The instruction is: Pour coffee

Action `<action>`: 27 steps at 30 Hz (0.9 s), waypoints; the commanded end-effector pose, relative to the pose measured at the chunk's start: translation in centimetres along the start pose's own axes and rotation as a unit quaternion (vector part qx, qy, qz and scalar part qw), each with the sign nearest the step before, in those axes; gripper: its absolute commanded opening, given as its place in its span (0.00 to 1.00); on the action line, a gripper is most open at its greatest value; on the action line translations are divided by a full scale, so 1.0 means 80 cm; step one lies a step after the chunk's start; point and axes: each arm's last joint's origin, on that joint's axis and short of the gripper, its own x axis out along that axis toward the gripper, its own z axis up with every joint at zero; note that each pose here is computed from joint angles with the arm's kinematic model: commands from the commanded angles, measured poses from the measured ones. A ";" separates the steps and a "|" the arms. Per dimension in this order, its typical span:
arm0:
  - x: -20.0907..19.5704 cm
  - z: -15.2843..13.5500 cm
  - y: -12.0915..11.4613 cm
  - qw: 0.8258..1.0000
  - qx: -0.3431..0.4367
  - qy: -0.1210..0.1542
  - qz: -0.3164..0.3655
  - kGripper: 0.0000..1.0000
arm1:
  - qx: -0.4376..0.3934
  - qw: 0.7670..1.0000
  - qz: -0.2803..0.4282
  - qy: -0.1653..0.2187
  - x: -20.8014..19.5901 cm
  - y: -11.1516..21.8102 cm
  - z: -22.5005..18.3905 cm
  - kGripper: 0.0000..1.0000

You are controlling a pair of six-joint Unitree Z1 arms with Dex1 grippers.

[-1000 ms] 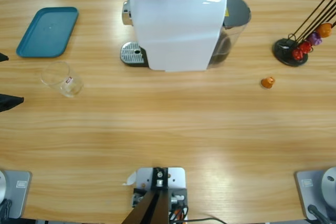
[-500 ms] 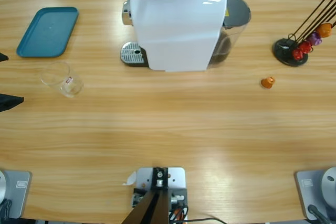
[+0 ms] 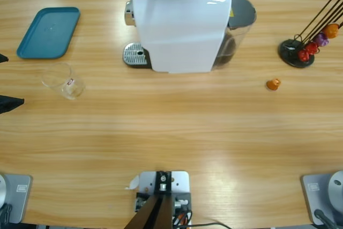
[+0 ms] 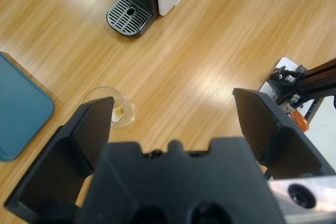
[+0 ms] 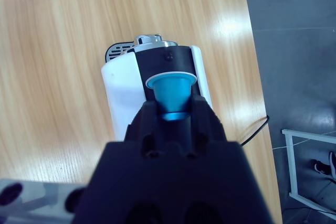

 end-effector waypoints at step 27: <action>-0.002 -0.025 0.011 0.980 -0.164 0.042 0.100 0.99 | 0.274 0.961 0.007 -0.040 -0.144 0.108 0.004 0.72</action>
